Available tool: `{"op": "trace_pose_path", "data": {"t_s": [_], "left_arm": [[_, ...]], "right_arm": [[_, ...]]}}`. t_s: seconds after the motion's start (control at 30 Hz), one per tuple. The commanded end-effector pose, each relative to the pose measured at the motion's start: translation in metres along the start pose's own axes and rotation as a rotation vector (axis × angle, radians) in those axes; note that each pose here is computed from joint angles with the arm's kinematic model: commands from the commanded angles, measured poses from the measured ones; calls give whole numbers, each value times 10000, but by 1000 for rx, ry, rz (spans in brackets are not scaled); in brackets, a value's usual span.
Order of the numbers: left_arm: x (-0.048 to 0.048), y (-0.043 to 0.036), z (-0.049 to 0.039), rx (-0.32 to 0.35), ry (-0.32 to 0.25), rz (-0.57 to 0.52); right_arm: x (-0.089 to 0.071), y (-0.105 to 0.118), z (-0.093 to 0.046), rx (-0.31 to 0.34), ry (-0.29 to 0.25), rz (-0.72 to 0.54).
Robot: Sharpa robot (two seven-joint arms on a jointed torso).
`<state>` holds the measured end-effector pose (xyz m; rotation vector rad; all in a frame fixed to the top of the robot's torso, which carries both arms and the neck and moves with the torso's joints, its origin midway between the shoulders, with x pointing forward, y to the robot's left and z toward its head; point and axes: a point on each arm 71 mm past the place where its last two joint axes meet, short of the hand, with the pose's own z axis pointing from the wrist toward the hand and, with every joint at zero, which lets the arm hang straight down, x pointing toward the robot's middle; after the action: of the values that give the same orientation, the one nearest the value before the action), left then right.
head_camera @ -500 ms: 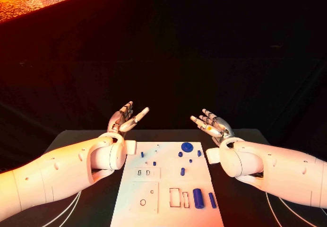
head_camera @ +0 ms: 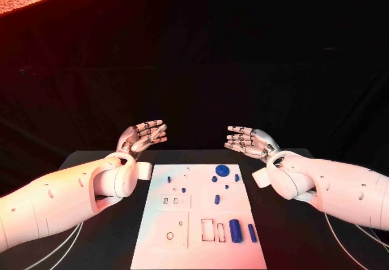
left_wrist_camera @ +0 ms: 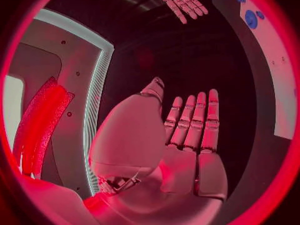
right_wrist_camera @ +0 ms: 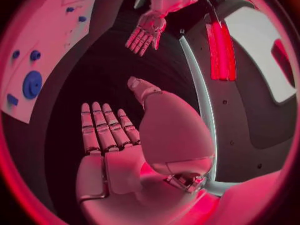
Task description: Assemble the parts on the task board
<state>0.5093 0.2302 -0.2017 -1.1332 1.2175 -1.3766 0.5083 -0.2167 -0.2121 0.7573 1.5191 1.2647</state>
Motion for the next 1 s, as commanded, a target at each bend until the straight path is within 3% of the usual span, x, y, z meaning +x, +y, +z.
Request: {"op": "trace_pose_path", "data": {"t_s": [0.03, 0.33, 0.7, 1.0], "left_arm": [[97, -60, -29, 37, 71, -3], [119, -163, -156, 34, 135, 8], [155, -302, -295, 29, 187, 6], [205, -406, -381, 35, 216, -8]], "right_arm": [[66, 113, 29, -137, 97, -309], [47, 226, 99, -156, 170, -572], [128, 301, 141, -98, 253, -916], [199, 323, 161, -76, 274, -1062]]}}
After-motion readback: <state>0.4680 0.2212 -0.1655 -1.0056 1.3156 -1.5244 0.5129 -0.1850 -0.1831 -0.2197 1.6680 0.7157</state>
